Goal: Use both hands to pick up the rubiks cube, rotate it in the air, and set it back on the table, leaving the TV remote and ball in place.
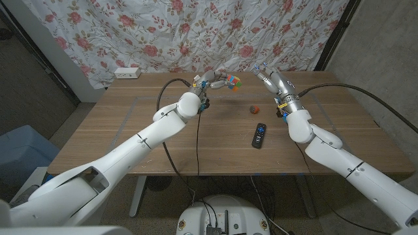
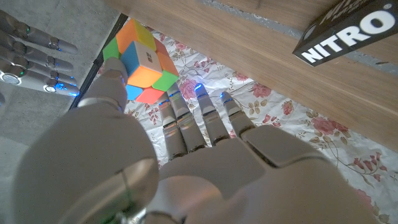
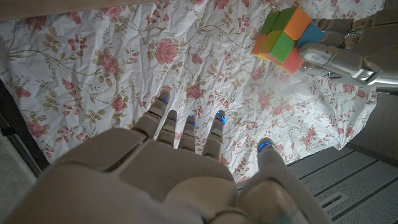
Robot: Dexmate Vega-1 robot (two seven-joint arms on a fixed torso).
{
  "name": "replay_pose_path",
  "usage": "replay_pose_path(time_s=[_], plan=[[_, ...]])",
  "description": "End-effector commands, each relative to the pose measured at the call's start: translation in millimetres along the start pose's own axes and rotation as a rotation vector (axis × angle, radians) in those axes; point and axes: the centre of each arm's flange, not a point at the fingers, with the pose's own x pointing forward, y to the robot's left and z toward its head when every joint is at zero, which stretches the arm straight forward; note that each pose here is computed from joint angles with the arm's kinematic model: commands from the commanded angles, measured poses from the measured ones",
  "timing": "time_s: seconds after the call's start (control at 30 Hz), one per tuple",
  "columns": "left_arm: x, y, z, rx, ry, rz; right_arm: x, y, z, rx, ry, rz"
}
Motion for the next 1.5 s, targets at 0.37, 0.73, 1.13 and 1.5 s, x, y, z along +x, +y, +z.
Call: replay_pose_path(time_s=[0.37,0.73,1.13,1.5], plan=[[2.5,5.3,-12.1,0.148,-0.027,-0.108,4.9,-9.6,-29.5,0.146,0.057,0.011],[-2.2,7.0,-20.9,0.191,0.000,-0.144,7.0,-12.3,-43.9,0.252,0.103,0.011],[-7.1,9.5,-25.0,0.283,0.014,-0.203,5.4,-11.3,-60.0,0.359,0.130,0.016],[-8.9,5.8,-24.2,0.488,-0.011,-0.266,1.3,-7.7,-73.5,0.465,0.163,0.000]])
